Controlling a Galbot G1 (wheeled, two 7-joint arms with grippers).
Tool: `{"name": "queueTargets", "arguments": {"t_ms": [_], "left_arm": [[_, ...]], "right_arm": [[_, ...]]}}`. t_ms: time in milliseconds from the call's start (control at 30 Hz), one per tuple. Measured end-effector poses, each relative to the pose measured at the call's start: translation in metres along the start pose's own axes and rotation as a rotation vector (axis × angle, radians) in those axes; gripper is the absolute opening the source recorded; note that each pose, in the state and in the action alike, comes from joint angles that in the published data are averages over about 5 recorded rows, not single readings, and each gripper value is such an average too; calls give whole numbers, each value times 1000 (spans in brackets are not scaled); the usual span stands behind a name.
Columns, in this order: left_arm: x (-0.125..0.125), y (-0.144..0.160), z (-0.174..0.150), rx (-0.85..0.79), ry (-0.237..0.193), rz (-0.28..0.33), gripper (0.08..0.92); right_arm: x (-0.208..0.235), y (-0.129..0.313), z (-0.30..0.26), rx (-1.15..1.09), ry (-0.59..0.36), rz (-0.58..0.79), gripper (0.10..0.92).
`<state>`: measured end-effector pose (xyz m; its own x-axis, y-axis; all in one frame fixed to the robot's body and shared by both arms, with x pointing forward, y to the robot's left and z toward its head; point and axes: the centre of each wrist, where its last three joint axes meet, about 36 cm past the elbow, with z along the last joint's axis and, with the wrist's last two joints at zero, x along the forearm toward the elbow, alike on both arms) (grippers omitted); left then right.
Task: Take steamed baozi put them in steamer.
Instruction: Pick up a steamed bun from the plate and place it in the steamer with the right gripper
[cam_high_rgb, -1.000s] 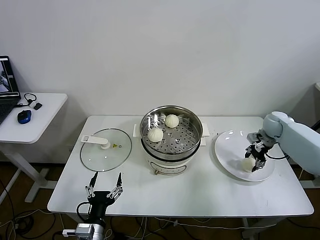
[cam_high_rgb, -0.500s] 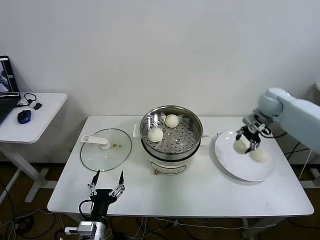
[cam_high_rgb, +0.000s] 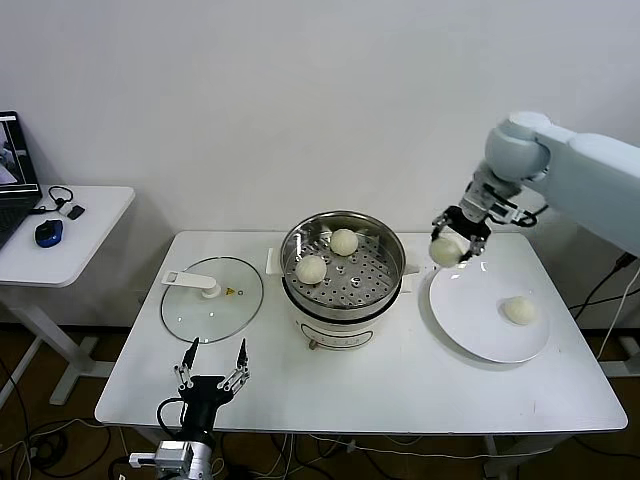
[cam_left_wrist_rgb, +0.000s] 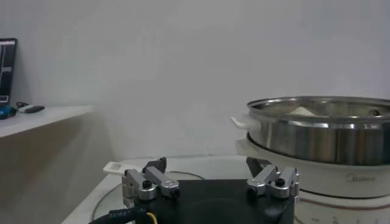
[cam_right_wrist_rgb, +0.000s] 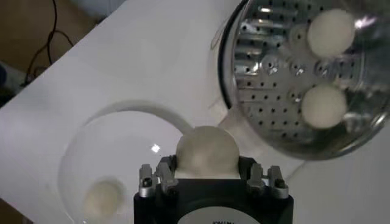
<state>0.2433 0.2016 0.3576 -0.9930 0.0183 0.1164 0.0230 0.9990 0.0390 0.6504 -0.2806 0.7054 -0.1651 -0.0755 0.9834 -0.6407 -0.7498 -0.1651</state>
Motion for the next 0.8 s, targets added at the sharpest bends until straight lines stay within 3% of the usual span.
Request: {"name": "queueTargets", "arguments": {"t_ms": [367,800], "left_arm": [[0,2,-3,4,-8,-7,823],[-1,4,-4,6,-14,-6,823]], "right_arm": [[3,-69,-51,218,27,9,653],[-40,-135,-114,425,19,-22,640]]}}
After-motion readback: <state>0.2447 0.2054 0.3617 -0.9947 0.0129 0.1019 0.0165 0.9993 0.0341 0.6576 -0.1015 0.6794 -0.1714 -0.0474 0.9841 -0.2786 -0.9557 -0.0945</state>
